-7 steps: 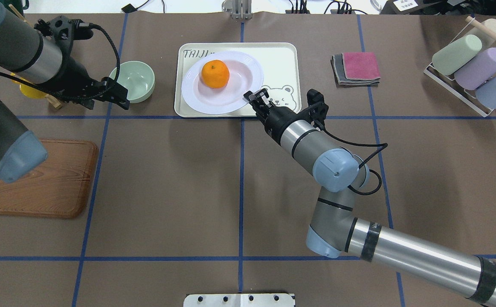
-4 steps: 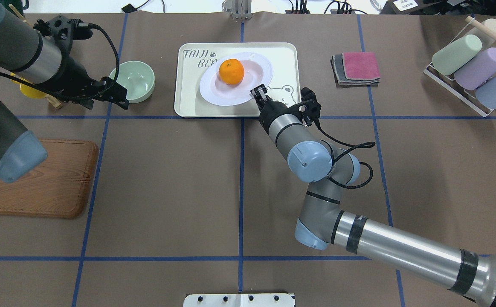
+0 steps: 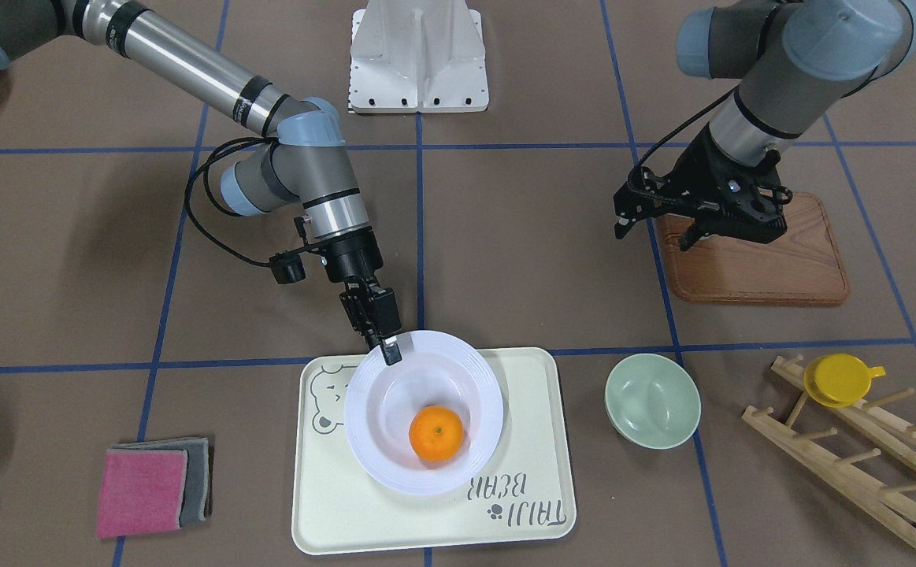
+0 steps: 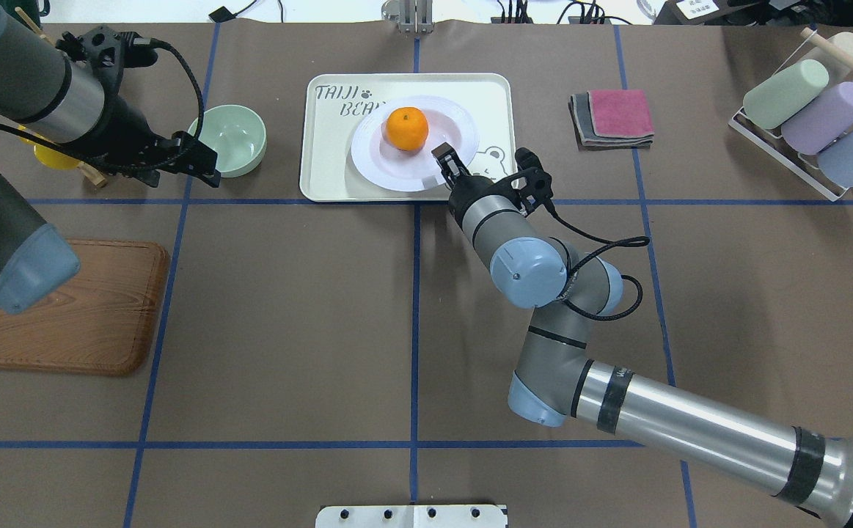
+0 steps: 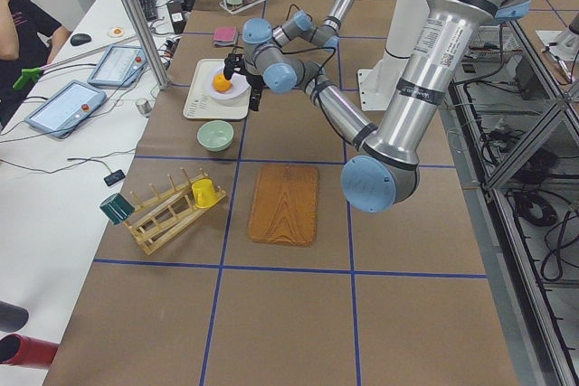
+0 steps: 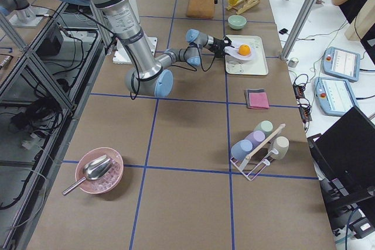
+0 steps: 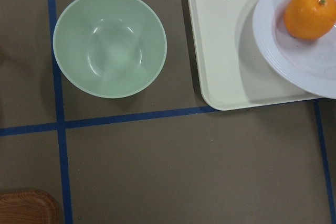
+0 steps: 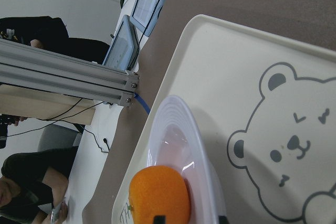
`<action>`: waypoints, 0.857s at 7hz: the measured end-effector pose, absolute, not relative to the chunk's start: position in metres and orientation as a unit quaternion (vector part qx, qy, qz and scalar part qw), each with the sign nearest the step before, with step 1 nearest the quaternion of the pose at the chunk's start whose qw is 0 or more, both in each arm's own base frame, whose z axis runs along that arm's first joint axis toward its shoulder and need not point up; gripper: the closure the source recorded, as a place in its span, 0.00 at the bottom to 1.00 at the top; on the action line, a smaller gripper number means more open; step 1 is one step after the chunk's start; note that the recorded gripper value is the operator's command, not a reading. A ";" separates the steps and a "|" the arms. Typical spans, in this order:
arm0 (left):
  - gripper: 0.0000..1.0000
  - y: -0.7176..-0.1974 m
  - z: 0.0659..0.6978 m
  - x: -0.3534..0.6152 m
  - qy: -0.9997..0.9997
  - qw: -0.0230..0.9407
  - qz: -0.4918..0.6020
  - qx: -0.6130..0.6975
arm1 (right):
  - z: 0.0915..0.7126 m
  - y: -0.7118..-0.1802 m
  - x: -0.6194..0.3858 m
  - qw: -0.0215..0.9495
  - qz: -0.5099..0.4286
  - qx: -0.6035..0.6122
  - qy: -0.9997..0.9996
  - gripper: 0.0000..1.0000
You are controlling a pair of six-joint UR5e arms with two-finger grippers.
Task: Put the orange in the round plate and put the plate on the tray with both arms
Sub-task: 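Slide the plate with the right gripper onto the bear tray while the left gripper withdraws, then release the plate rim and lift the right gripper away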
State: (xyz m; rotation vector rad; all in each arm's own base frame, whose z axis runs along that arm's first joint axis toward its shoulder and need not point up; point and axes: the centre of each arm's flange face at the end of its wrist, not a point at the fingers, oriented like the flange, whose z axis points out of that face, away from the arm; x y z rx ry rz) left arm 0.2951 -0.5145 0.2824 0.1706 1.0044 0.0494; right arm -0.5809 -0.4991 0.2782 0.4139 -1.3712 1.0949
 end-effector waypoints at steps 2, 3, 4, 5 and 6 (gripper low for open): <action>0.04 -0.515 0.282 0.294 0.481 0.872 0.023 0.081 | 0.260 -0.512 -0.549 0.735 0.393 0.167 -0.527 0.00; 0.04 -0.515 0.284 0.294 0.481 0.873 0.023 0.081 | 0.254 -0.511 -0.530 0.786 0.339 0.164 -0.491 0.00; 0.04 -0.515 0.290 0.290 0.477 0.875 0.026 0.082 | 0.253 -0.509 -0.508 0.828 0.273 0.159 -0.463 0.00; 0.04 -0.517 0.307 0.279 0.465 0.879 0.042 0.092 | 0.258 -0.510 -0.467 0.863 0.193 0.147 -0.442 0.00; 0.04 -0.520 0.334 0.259 0.448 0.885 0.066 0.105 | 0.263 -0.522 -0.413 0.883 0.128 0.130 -0.432 0.00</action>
